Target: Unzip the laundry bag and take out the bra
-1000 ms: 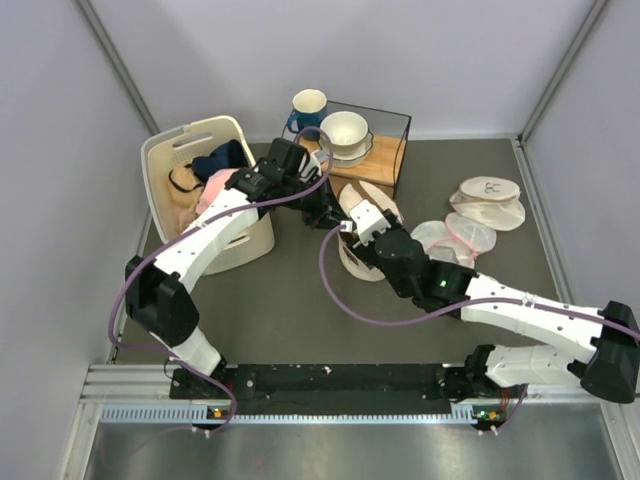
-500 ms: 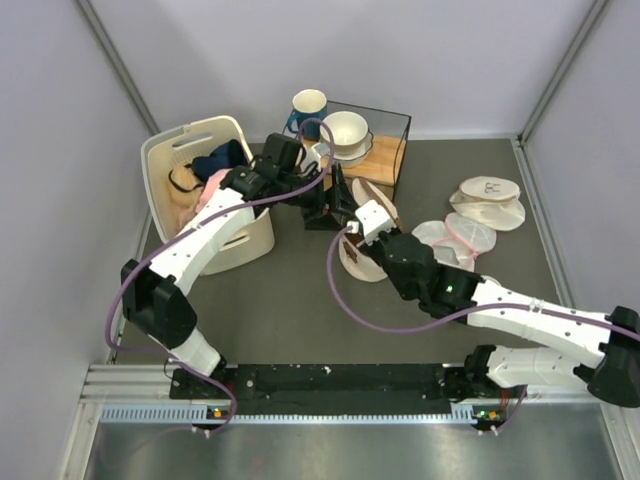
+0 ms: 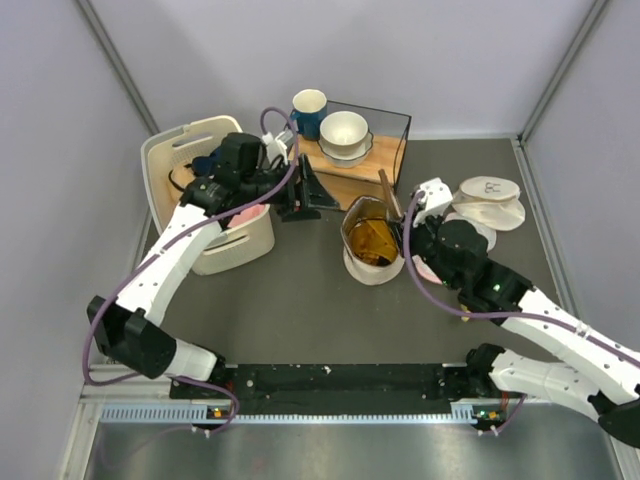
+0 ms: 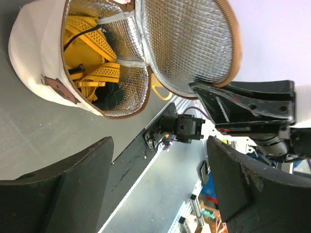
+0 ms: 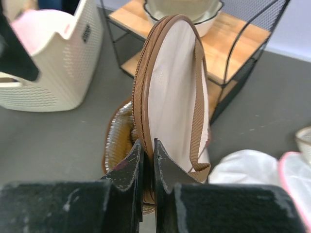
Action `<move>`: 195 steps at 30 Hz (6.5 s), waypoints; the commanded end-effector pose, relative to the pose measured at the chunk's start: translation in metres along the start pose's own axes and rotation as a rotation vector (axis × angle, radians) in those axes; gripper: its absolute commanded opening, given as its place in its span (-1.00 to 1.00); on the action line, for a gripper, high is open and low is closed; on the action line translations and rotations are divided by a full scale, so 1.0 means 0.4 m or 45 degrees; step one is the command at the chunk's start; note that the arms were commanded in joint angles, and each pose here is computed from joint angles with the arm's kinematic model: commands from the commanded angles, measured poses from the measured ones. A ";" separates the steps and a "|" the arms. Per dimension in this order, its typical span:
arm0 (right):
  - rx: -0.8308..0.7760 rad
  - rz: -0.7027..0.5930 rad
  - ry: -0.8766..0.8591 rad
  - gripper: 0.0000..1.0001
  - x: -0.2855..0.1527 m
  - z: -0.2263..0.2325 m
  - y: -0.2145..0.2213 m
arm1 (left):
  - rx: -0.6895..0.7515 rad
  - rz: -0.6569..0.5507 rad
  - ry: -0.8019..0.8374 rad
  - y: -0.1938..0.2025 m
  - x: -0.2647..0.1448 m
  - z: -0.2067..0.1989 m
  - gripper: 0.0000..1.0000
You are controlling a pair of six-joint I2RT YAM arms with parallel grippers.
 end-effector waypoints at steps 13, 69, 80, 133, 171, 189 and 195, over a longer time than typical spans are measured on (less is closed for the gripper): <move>0.670 -0.179 -0.291 -1.00 -0.069 0.013 -0.091 | 0.125 0.180 0.102 0.044 0.116 -0.039 0.50; 0.843 0.051 -0.486 -1.00 -0.019 0.085 0.072 | 0.285 0.186 -0.734 0.164 0.265 0.301 0.16; 0.843 0.054 -0.487 -1.00 -0.015 0.085 0.075 | 0.287 0.135 -0.727 0.154 0.256 0.236 -1.00; 0.839 0.058 -0.511 -1.00 -0.001 0.094 0.086 | 0.071 -1.152 -1.194 -0.400 -0.559 0.211 -1.00; 0.788 0.121 -0.457 -1.00 0.004 0.084 0.120 | 0.478 -0.194 -0.354 0.082 0.040 0.103 0.35; 0.745 0.097 -0.369 -1.00 -0.038 0.050 0.128 | 0.345 0.154 -0.595 0.255 0.224 0.284 0.14; 0.761 0.130 -0.371 -1.00 -0.035 0.055 0.149 | 0.315 0.197 -0.677 0.317 0.228 0.356 0.42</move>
Point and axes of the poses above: each gripper's point midway between its finger pads, its own x axis out along the fingers, its own z axis along the line the jaws close on, y = z × x, the point moved 4 cm from there along -x, back along the fingers, and after that the axes turned 1 degree about -x, right-handed, at the moved point
